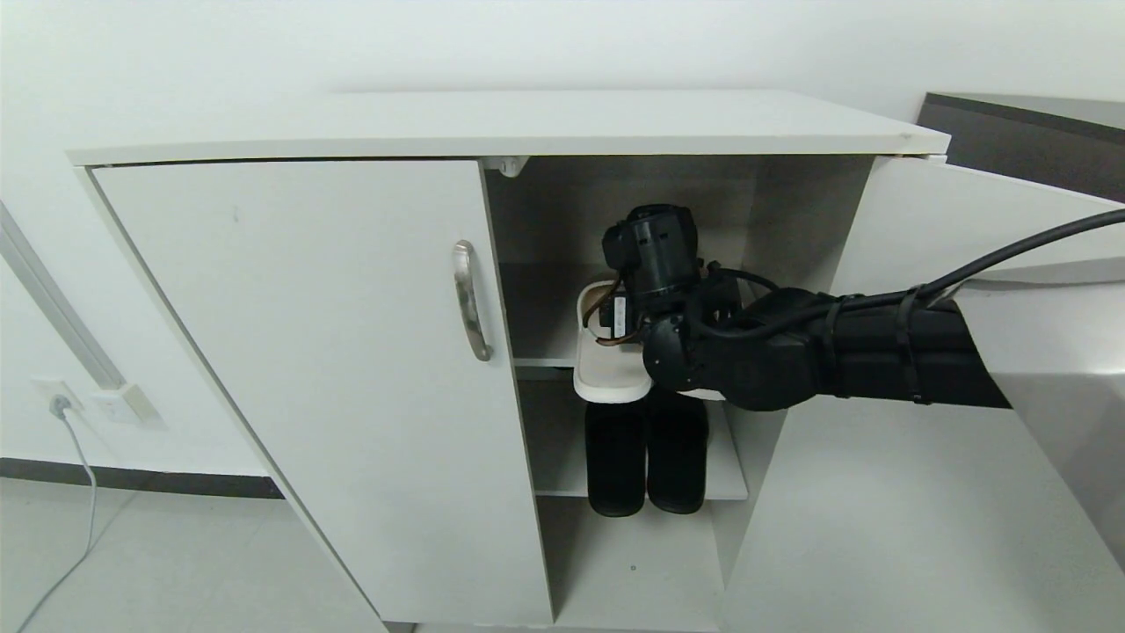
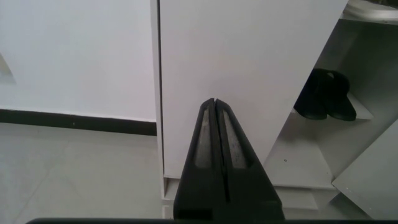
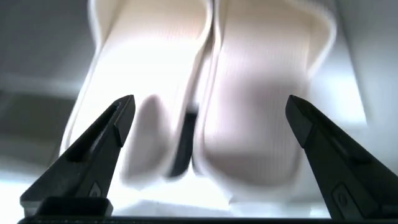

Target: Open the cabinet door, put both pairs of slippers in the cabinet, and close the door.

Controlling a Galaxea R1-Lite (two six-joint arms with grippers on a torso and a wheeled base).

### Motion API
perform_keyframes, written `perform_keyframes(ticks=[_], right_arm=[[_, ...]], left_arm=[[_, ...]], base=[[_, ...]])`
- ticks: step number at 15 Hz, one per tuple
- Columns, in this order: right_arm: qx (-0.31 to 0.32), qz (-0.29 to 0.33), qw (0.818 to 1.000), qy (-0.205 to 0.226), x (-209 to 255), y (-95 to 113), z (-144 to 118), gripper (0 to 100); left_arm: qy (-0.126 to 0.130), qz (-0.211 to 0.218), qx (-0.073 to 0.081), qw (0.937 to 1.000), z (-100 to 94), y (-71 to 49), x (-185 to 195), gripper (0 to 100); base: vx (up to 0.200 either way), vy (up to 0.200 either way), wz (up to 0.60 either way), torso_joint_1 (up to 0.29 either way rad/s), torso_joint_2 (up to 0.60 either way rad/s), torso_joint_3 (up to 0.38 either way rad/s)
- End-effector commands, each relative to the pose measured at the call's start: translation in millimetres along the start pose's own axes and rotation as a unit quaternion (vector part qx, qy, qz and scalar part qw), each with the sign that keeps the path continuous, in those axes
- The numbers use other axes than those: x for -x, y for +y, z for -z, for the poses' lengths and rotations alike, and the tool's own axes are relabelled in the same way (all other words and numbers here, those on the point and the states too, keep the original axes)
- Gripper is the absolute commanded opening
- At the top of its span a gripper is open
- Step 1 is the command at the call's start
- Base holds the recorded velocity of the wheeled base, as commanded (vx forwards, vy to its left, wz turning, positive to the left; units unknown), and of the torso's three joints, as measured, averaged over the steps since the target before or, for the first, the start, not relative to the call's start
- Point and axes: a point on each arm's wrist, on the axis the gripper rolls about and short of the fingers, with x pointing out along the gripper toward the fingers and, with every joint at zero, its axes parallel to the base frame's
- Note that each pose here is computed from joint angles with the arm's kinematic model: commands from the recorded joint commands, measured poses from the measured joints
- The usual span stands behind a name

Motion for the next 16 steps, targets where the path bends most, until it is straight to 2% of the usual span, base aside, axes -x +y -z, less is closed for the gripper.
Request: perform_keyframes(ticks=[1,5,10,12,13,16], right_arm=[[0.001,-0.013,1.0,-0.001,25.1,-5.4,-7.9,100],[0.012,-0.04,0.999,0.009,72.2,-20.8,-9.1,100],[0.014,-0.089,0.995,0.033,112.5,-45.3,14.2,100],[0.005,-0.102,0.994,0.027,113.9,-49.6,24.9,100],[0.0,-0.105,0.994,0.021,113.6,-50.3,31.0,0],[0.01,-0.121,0.992,0.031,114.2,-50.2,46.2,0]], left_arm=[[0.0,-0.001,0.0,1.0,0.0,0.0,-0.1,0],[0.0,0.0,0.0,1.0,0.0,0.0,-0.1,0],[0.0,0.0,0.0,1.0,0.0,0.0,-0.1,0],[0.0,0.0,0.0,1.0,0.0,0.0,0.1,0],[0.0,0.0,0.0,1.0,0.0,0.0,-0.1,0],[0.0,0.0,0.0,1.0,0.0,0.0,-0.1,0]], base=[[0.0,0.0,0.0,0.0,0.0,0.0],[0.0,0.0,0.0,0.0,0.0,0.0],[0.0,0.0,0.0,0.0,0.0,0.0],[0.0,0.0,0.0,0.0,0.0,0.0],[0.0,0.0,0.0,0.0,0.0,0.0],[0.0,0.0,0.0,0.0,0.0,0.0]])
